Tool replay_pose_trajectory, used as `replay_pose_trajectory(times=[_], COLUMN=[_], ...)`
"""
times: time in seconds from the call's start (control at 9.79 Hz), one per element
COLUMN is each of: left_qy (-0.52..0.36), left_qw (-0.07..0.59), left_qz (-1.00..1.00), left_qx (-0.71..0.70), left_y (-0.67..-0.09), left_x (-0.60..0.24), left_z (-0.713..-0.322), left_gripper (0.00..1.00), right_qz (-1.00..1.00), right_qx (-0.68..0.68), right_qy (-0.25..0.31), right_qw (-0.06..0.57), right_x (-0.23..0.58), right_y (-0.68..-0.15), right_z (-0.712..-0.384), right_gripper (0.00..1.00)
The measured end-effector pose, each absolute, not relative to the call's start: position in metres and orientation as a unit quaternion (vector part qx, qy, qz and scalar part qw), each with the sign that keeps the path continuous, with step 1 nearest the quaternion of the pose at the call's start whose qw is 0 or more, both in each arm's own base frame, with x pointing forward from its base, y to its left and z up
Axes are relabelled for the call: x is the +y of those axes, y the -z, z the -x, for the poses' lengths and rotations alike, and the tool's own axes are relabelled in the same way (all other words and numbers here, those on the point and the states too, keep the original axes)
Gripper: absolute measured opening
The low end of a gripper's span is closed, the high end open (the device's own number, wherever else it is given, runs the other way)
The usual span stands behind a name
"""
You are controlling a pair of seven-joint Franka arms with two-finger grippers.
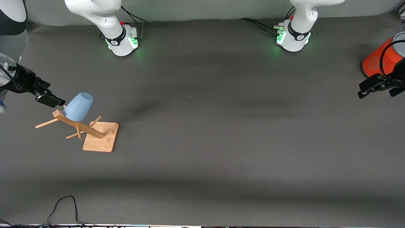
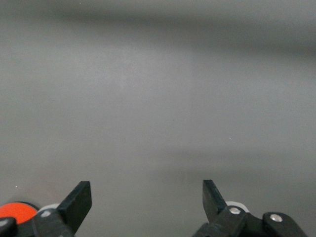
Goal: Rotate and upright cup with both arms
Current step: 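Move the right gripper toward the blue cup on the wooden stand, then close the right gripper around the blue cup's base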
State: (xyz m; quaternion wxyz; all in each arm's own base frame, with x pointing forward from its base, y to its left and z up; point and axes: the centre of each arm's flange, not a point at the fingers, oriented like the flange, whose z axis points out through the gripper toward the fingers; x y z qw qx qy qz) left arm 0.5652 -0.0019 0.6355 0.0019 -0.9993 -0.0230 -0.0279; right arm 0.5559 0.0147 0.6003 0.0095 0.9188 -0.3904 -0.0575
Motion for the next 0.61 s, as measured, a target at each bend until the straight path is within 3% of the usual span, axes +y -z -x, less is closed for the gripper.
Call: replay_pose_trajectory(times=[0.61], left_qy=[0.028], left_qw=[0.002], left_qz=[0.999], left_qx=[-0.023], left_y=[-0.636], left_x=[-0.002], left_z=[-0.565], left_gripper=[1.0], right_qz=[-0.913], right_qx=[-0.404], right_qy=[0.054], right_qw=[0.005], right_x=[0.003], right_y=[-0.528], right_z=[-0.554], right_gripper=[1.0])
